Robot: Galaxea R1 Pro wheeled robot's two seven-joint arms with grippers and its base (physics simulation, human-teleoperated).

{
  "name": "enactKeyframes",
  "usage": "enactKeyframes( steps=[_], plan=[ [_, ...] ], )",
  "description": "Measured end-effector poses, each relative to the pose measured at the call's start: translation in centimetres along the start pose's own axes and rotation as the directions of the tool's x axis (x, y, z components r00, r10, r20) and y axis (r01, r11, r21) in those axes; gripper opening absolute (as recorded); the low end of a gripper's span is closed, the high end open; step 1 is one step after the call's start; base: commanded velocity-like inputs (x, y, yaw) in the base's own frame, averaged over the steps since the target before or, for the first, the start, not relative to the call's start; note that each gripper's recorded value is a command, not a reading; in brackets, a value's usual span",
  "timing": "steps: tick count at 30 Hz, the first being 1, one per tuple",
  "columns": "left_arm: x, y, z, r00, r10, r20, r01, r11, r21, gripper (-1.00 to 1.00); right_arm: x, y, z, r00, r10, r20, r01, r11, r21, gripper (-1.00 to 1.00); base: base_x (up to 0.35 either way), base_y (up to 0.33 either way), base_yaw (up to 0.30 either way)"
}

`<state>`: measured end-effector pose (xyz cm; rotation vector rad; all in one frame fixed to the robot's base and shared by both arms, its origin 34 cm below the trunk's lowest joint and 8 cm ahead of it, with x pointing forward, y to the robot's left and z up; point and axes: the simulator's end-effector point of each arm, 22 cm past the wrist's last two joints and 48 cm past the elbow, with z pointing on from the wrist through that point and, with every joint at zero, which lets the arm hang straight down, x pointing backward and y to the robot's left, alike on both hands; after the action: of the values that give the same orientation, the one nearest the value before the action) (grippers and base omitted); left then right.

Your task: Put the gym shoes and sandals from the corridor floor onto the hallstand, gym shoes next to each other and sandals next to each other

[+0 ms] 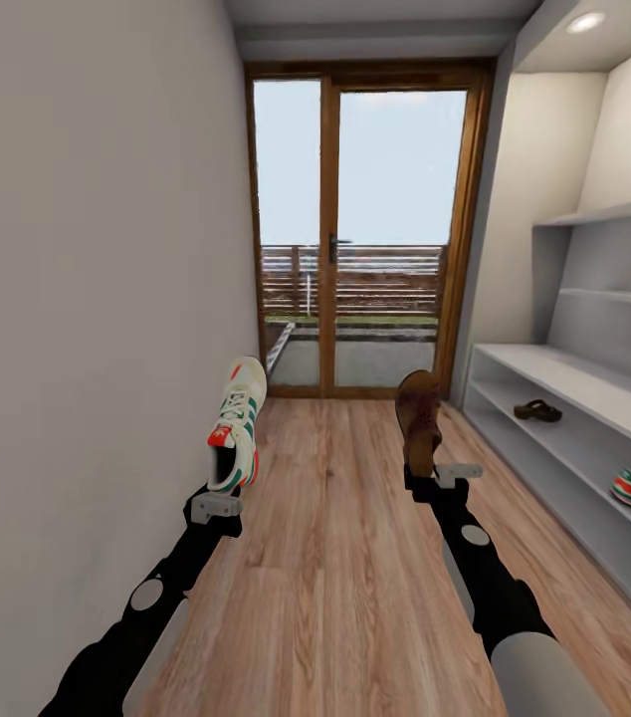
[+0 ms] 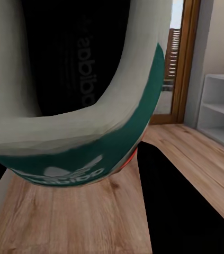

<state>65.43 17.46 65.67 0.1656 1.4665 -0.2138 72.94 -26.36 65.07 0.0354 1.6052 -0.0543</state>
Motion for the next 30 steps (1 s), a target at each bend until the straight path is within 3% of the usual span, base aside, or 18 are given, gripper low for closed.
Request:
enactKeyframes(
  steps=[17,30],
  plan=[
    [0.00,0.01,0.00,1.000,-0.001,0.000,0.001,1.000,0.000,-1.00,0.16,0.02,-0.01,1.000,0.000,-0.003,0.000,1.000,0.000,-1.00,0.348,0.000,-0.013],
    [0.00,-0.01,0.01,1.000,-0.001,0.000,0.001,1.000,0.000,-1.00,0.25,0.01,-0.02,1.000,0.000,-0.005,0.000,1.000,0.000,-1.00,0.348,0.000,-0.279]
  ],
)
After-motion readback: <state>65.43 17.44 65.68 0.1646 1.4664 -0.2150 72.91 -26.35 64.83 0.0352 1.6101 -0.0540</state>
